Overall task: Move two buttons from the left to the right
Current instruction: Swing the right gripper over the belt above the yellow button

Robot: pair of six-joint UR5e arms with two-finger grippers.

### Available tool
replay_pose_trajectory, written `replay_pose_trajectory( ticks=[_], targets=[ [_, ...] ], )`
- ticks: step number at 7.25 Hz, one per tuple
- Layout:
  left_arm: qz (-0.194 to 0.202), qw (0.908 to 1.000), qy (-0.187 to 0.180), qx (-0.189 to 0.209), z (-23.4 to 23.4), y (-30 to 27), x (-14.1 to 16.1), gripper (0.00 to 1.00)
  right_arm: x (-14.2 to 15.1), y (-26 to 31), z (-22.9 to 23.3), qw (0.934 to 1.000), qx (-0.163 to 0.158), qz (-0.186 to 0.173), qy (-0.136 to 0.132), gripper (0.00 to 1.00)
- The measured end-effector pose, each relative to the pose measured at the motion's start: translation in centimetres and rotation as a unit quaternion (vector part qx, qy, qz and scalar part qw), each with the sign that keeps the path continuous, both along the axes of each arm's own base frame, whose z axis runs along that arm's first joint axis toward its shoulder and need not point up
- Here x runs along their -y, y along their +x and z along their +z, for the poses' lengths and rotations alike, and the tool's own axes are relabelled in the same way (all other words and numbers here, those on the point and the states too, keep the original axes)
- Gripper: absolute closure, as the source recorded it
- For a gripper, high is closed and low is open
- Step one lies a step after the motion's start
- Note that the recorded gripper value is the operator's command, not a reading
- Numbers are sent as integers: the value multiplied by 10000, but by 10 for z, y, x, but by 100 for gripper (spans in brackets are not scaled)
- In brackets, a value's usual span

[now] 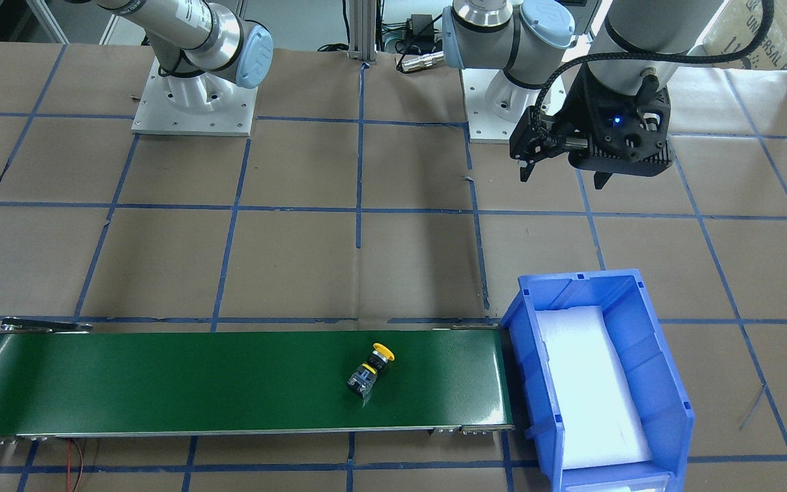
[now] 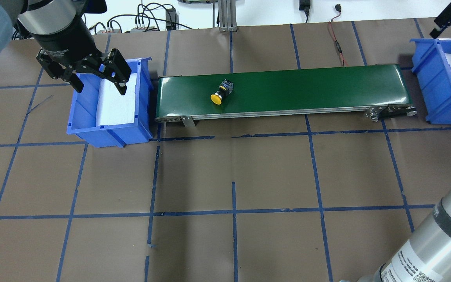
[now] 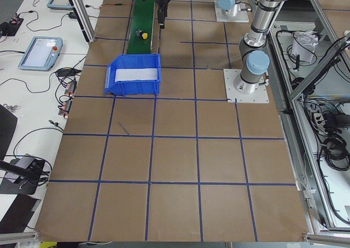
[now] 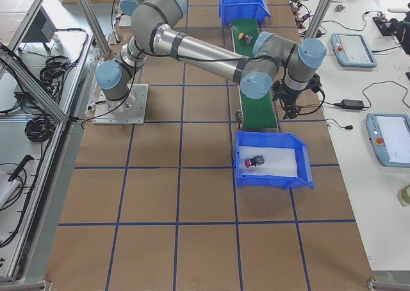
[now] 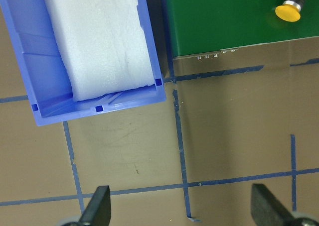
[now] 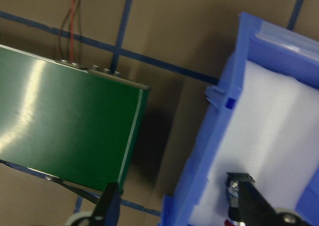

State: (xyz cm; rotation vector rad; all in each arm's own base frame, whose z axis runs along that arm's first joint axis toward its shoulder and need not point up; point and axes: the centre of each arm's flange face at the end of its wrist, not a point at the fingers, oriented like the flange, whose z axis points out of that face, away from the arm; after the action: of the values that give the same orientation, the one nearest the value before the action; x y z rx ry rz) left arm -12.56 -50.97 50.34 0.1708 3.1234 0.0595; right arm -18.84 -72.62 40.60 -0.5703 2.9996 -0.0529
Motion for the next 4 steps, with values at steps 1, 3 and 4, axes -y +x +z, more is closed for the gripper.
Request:
replay_pose_trajectory(
  ticks=[1,3,4],
  targets=[
    [2,10000,5,-1,-1,0,0,0,-3,26,-1,9998,97,154,59,0],
    [2,10000,24,-5,-3,0,1,0,-17,60,-2,9991,215,300,227,0],
    [2,10000,38,-6,-4,0,1,0,-17,90,-2,9989,223,282,293,0]
  ],
)
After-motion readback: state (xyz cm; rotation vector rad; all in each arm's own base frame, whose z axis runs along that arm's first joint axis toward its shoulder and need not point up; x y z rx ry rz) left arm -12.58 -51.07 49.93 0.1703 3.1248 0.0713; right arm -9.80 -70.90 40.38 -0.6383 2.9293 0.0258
